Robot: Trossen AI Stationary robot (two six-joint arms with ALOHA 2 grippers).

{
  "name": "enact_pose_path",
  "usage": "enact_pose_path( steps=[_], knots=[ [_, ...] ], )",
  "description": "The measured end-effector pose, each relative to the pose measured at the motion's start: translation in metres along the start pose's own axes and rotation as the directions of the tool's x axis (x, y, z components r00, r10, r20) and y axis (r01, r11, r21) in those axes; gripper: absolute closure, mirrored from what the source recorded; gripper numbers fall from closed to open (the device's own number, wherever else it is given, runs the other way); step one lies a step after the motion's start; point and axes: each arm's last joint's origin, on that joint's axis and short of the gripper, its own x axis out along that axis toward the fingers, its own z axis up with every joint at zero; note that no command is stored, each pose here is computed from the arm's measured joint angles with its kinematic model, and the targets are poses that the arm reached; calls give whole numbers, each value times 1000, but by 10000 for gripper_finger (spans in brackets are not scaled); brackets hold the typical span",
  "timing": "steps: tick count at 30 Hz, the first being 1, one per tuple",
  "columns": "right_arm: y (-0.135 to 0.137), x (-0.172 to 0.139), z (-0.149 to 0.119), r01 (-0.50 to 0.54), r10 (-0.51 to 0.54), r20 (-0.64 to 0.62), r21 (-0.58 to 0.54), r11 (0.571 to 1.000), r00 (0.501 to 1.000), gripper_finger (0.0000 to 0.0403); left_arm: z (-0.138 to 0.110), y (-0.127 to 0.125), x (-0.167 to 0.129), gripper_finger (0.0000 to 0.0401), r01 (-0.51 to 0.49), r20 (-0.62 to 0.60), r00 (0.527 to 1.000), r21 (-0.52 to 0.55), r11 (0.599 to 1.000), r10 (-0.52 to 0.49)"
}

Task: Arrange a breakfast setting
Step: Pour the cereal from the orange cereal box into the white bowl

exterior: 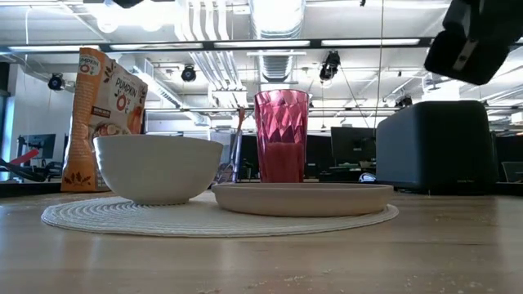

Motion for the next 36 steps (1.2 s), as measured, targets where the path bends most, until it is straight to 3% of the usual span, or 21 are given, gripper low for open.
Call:
enact_pose_path(
  steps=[10,16,27,33,36],
  knots=[
    [11,1,-9,36,-50,76,170,985,996,344,3,2,-7,310,22,17,1000,148,989,-24],
    [13,1,-11,83,-110,152,174,981,982,344,6,6,-11,310,1,43,999,230,973,-11],
    [10,-11,-11,139,-143,157,34,990,977,344,18,29,-34,310,-79,122,991,181,980,57],
    [-10,-33,-9,340,-344,188,54,939,920,344,19,32,-39,310,-88,135,989,158,984,67],
    [-20,-43,-4,381,-390,188,84,921,901,343,19,32,-39,310,-115,142,985,117,986,98]
  ],
)
